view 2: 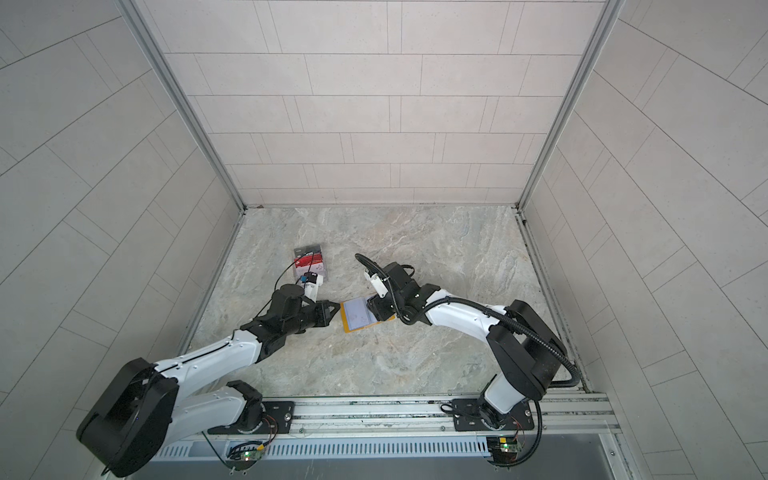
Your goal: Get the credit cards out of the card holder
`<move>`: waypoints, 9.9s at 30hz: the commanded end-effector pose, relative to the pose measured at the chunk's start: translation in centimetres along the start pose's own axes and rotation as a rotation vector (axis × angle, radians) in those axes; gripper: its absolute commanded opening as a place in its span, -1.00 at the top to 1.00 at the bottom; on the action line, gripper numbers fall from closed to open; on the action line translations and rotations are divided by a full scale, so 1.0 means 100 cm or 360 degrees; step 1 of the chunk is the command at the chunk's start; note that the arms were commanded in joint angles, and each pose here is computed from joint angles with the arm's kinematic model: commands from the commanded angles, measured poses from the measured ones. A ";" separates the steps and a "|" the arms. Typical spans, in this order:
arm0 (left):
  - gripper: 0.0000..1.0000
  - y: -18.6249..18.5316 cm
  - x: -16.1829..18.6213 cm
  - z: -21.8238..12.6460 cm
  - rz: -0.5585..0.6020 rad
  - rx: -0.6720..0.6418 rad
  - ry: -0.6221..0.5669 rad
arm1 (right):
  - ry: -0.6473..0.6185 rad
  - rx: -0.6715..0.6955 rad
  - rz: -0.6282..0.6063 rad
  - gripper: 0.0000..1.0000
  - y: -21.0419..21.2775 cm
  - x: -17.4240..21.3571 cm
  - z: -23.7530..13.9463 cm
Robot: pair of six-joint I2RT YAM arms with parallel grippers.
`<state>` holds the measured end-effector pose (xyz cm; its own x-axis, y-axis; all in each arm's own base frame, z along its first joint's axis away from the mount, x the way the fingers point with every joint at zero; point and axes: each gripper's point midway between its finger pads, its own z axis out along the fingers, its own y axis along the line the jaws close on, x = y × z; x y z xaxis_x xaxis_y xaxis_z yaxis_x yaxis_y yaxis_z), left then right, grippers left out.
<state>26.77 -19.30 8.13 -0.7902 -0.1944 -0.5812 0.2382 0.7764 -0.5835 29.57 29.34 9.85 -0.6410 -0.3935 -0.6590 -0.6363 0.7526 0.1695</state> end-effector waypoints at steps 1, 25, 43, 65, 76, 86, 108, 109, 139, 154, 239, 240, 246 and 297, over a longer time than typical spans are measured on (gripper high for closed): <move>0.94 0.006 0.004 0.004 -0.0012 -0.0001 -0.0043 | -0.0022 0.0044 0.0026 -0.20 -0.002 -0.006 0.003; 1.00 0.027 0.035 0.037 -0.0094 -0.0024 0.0132 | 0.0016 0.0124 -0.0038 -0.19 0.021 -0.006 0.042; 1.00 0.038 0.046 0.040 -0.0118 -0.0075 0.0179 | 0.0101 0.0185 -0.0148 -0.35 0.034 0.010 0.067; 1.00 0.042 0.051 0.039 -0.0103 -0.0102 0.0199 | 0.0295 0.0459 -0.0180 -0.10 0.009 0.038 0.079; 1.00 0.038 0.047 0.038 -0.0075 -0.0081 0.0190 | 0.0260 0.0402 -0.0099 0.19 0.008 0.032 0.074; 1.00 0.006 0.018 0.038 -0.0001 0.0095 0.0098 | 0.0224 0.0314 -0.0020 0.26 0.007 0.029 0.072; 1.00 0.007 0.009 0.070 -0.0049 0.0107 0.0133 | 0.0185 0.0323 0.0004 0.33 0.004 0.026 0.069; 1.00 0.008 0.010 0.070 -0.0046 0.0105 0.0138 | 0.0184 0.0327 0.0003 0.34 0.004 0.025 0.069; 1.00 0.026 0.031 0.071 -0.0056 0.0008 0.0234 | 0.0166 0.0630 0.0042 0.56 -0.043 0.018 0.027; 1.00 0.017 0.027 0.072 -0.0012 0.0054 0.0255 | 0.0220 0.0816 0.0055 0.46 -0.071 0.018 -0.021; 1.00 0.015 0.034 0.081 0.0041 0.0065 0.0395 | 0.0452 -0.0644 0.0937 0.49 -0.010 0.022 0.057; 1.00 0.015 0.034 0.081 0.0041 0.0064 0.0395 | 0.0432 -0.0658 0.0938 0.50 -0.010 0.018 0.055; 1.00 0.019 0.037 0.081 0.0035 0.0043 0.0412 | 0.0380 -0.0691 0.0939 0.52 -0.010 0.008 0.048; 1.00 0.024 0.040 0.085 0.0088 -0.0011 0.0493 | 0.0614 -0.0761 0.0726 0.39 0.004 0.026 0.034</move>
<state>30.46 -24.14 1.89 -0.8771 -0.0064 -0.4803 0.3145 0.7482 -0.5842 29.76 30.44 5.31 -0.9501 -0.2750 -0.1473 -0.2909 0.6104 0.7367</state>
